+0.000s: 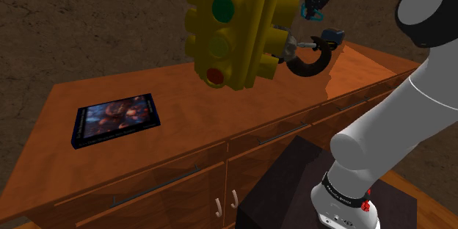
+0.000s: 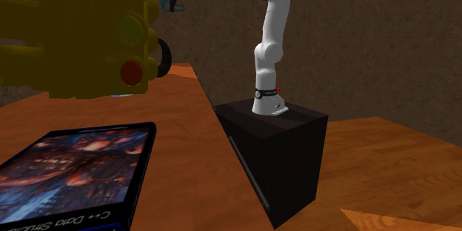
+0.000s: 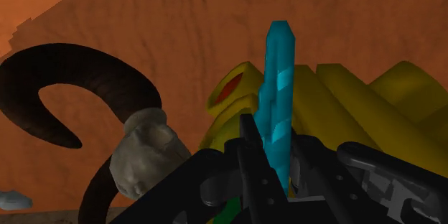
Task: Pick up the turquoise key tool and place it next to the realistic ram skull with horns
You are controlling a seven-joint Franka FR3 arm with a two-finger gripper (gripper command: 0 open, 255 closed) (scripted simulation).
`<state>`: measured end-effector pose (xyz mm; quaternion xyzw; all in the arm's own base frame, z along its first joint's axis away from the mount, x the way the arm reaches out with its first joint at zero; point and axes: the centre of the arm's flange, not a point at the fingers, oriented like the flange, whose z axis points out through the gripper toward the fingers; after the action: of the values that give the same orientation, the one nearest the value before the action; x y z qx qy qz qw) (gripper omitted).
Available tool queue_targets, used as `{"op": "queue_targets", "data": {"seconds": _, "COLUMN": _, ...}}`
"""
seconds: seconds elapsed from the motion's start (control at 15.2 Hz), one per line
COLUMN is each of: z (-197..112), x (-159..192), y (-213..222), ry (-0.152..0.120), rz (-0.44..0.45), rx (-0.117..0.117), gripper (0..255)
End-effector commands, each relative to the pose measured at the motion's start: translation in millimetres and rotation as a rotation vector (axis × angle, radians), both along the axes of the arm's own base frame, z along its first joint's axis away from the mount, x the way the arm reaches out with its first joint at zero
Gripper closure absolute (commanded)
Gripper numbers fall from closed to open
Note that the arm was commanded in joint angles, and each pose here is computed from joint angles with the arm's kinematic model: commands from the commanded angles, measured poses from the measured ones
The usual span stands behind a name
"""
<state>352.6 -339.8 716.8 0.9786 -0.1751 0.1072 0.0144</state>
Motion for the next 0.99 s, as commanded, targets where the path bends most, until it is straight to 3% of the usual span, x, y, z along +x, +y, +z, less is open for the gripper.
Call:
{"op": "queue_targets", "data": {"seconds": 0.0, "z": -10.0, "x": 0.2, "y": -0.1, "ry": 0.0, "rz": 0.0, "rx": 0.0, "gripper": 255}}
{"op": "queue_targets", "data": {"seconds": 0.92, "z": -83.9, "x": 0.2, "y": -0.1, "ry": 0.0, "rz": 0.0, "rx": 0.0, "gripper": 255}}
